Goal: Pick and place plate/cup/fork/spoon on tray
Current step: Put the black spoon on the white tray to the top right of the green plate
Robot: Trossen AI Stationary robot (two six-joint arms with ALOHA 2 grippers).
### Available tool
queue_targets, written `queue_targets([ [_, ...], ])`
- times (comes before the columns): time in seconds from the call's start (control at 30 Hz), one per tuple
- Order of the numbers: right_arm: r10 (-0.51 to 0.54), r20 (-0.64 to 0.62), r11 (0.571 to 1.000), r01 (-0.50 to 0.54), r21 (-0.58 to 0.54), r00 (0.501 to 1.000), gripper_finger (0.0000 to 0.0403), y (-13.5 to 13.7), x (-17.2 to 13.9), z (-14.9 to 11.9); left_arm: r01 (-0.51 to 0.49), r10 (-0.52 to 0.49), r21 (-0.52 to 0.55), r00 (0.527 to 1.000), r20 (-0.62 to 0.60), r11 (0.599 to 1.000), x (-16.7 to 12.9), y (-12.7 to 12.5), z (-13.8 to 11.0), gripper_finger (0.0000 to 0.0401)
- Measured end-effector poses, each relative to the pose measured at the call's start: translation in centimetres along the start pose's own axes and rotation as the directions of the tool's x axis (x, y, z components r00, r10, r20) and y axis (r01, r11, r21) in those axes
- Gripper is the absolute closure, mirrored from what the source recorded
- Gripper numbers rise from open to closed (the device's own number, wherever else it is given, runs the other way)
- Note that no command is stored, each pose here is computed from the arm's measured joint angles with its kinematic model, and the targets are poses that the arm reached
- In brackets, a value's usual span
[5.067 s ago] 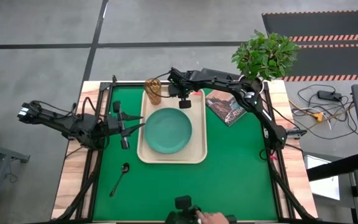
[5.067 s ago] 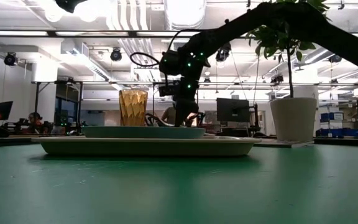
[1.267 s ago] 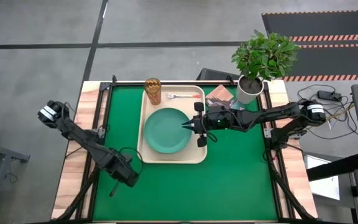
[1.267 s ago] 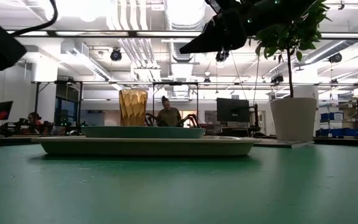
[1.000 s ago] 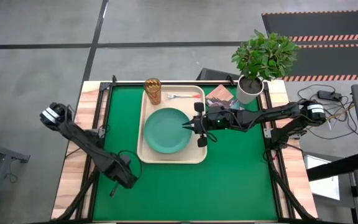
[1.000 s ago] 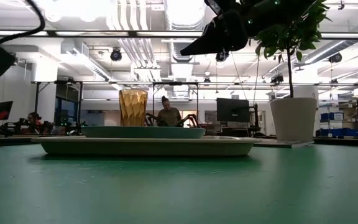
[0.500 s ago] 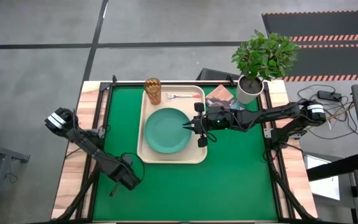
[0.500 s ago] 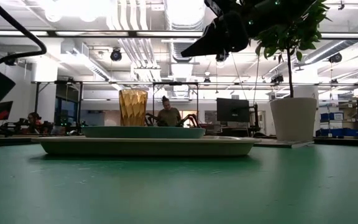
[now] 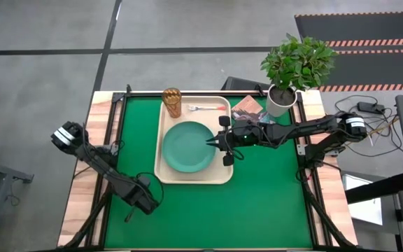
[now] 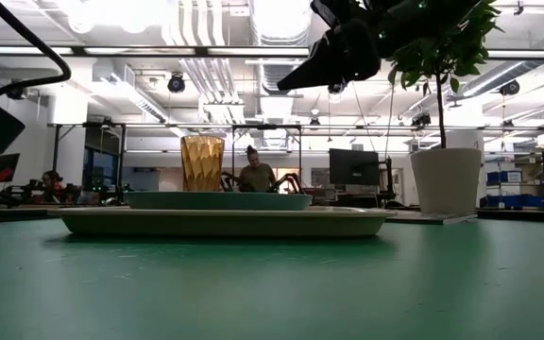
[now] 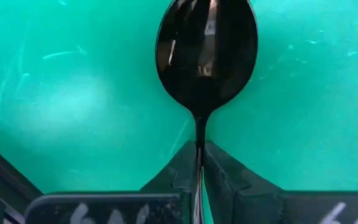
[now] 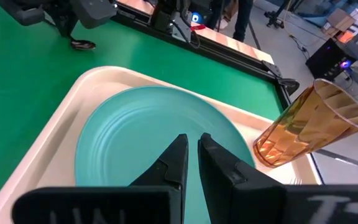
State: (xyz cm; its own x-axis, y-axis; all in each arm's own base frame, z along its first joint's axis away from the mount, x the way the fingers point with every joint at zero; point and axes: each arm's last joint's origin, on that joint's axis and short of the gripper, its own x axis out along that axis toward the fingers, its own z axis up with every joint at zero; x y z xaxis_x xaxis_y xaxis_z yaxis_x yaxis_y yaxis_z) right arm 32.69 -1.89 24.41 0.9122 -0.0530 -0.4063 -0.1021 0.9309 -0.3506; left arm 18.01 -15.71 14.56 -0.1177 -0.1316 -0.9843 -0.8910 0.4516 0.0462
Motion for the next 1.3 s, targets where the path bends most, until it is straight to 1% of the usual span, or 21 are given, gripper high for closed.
queue_targets([
  [0.1, 0.004, -0.011, 1.000, -0.004, 0.004, 1.000, 0.0376, 0.0, 0.0, -0.1, -0.007, 0.007, 0.002, 1.000, 0.017, 1.000, -0.3, -0.1, -0.1, 0.0399],
  [0.17, 0.008, -0.018, 1.000, -0.007, 0.009, 1.000, 0.0376, 0.1, 0.0, -0.2, 0.000, -0.001, 0.034, 0.999, 0.047, 0.999, -0.6, -0.2, -0.1, 0.0399],
  [0.2, 0.009, -0.021, 1.000, -0.008, 0.014, 1.000, 0.0376, 0.1, 0.0, -0.2, 0.022, -0.027, 0.070, 0.998, 0.062, 0.997, -1.1, -0.6, -0.2, 0.0399],
  [0.27, 0.011, -0.025, 1.000, -0.010, 0.027, 1.000, 0.0376, 0.1, 0.0, -0.2, 0.086, -0.104, 0.180, 0.990, 0.097, 0.980, -2.2, -1.6, -0.5, 0.0400],
  [0.37, 0.010, -0.024, 1.000, -0.009, 0.028, 1.000, 0.0376, 0.1, 0.0, -0.2, 0.134, -0.212, 0.357, 0.959, 0.188, 0.925, -4.4, -3.0, -0.8, 0.0400],
  [0.43, 0.005, -0.010, 1.000, -0.005, 0.028, 1.000, 0.0376, 0.1, 0.0, -0.1, 0.152, -0.301, 0.452, 0.912, 0.280, 0.879, -6.1, -3.9, -1.0, 0.0400],
  [0.47, 0.002, -0.003, 1.000, -0.002, 0.028, 1.000, 0.0376, 0.0, 0.0, 0.0, 0.151, -0.340, 0.483, 0.880, 0.332, 0.862, -7.0, -4.2, -1.0, 0.0400],
  [0.53, -0.003, 0.011, 0.999, 0.002, 0.039, 1.000, 0.0376, 0.0, 0.0, 0.1, 0.127, -0.396, 0.523, 0.805, 0.443, 0.843, -8.5, -4.7, -0.8, 0.0400],
  [0.6, 0.003, 0.022, 0.998, -0.004, 0.060, 1.000, 0.0376, 0.0, 0.0, 0.2, 0.092, -0.428, 0.540, 0.724, 0.540, 0.837, -9.7, -4.9, -0.5, 0.0400],
  [0.7, 0.032, 0.051, 0.995, -0.037, 0.095, 0.998, 0.0376, 0.1, 0.1, 0.2, 0.036, -0.443, 0.540, 0.618, 0.649, 0.841, -10.9, -5.0, 0.1, 0.0401],
  [0.73, 0.040, 0.062, 0.993, -0.047, 0.108, 0.997, 0.0376, 0.3, 0.2, 0.1, 0.013, -0.438, 0.536, 0.591, 0.677, 0.844, -11.1, -5.0, 0.4, 0.0401],
  [0.83, 0.037, 0.114, 0.989, -0.053, 0.138, 0.993, 0.0376, 1.1, 0.5, -0.5, -0.036, -0.407, 0.498, 0.526, 0.747, 0.866, -11.5, -5.0, 1.4, 0.0401],
  [0.93, 0.016, 0.214, 0.984, -0.053, 0.168, 0.977, 0.0376, 1.9, 0.7, -0.9, -0.069, -0.375, 0.456, 0.467, 0.801, 0.888, -11.7, -5.1, 2.3, 0.0401],
  [1.03, -0.004, 0.300, 0.983, -0.050, 0.175, 0.954, 0.0376, 2.6, 0.9, -1.1, -0.098, -0.328, 0.394, 0.393, 0.859, 0.914, -11.7, -5.2, 3.1, 0.0401],
  [1.13, -0.022, 0.346, 0.983, -0.044, 0.180, 0.938, 0.0376, 2.8, 1.5, -1.2, -0.110, -0.278, 0.325, 0.315, 0.908, 0.939, -11.8, -5.4, 4.2, 0.0401],
  [1.23, -0.045, 0.401, 0.981, -0.036, 0.193, 0.915, 0.0375, 2.8, 2.3, -0.9, -0.114, -0.243, 0.275, 0.237, 0.941, 0.955, -12.4, -5.7, 5.2, 0.0401],
  [1.3, -0.054, 0.420, 0.978, -0.036, 0.204, 0.906, 0.0368, 2.7, 2.8, -0.6, -0.127, -0.233, 0.263, 0.210, 0.949, 0.956, -12.7, -5.9, 5.8, 0.0401],
])
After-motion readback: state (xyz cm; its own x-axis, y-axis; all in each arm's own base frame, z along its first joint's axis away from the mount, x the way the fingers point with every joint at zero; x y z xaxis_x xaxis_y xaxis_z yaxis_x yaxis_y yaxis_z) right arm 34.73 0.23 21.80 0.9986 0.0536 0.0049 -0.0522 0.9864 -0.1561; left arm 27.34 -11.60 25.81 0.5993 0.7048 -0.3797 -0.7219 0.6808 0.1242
